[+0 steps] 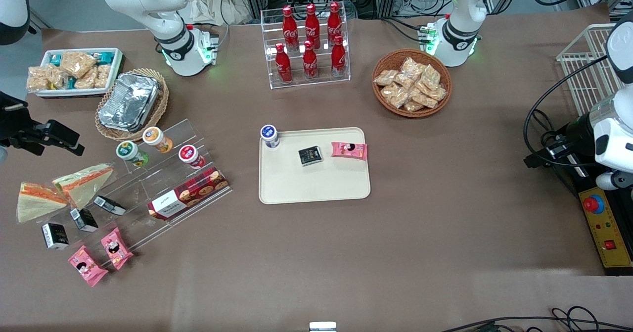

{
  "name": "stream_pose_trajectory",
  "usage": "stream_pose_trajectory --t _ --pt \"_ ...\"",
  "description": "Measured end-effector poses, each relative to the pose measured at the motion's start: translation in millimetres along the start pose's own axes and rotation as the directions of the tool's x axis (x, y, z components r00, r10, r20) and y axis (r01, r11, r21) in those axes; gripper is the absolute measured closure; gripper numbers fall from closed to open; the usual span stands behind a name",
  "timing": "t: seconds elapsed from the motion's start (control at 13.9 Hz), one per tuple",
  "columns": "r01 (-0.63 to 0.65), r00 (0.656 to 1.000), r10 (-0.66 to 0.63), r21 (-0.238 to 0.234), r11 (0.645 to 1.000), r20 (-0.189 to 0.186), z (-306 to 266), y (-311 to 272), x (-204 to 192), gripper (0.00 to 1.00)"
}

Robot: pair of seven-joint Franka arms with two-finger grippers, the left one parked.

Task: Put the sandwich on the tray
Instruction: 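Move the right gripper toward the wrapped sandwiches on the acrylic rack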

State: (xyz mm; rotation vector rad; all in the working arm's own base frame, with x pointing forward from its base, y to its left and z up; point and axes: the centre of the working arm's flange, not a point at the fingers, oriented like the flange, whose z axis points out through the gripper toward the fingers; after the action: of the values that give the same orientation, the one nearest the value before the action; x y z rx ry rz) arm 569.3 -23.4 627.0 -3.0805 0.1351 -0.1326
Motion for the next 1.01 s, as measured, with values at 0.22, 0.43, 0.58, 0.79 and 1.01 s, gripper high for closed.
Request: stream_pose_trajectory --t 0.22,0.43,0.58,0.79,1.01 --pt "-0.002 1.000 0.002 0.000 1.000 -0.001 0 1 0 0.01" --pt "-0.027 1.000 0.027 -0.010 1.000 -0.002 -1 15 1 0.01" --pt "-0.068 0.998 0.068 -0.021 0.997 -0.003 1 40 2 0.01" --pt "-0.104 0.994 0.102 -0.074 0.992 -0.024 4 67 8 0.01" --pt "-0.165 0.986 0.163 -0.084 0.983 -0.030 15 97 13 0.01"
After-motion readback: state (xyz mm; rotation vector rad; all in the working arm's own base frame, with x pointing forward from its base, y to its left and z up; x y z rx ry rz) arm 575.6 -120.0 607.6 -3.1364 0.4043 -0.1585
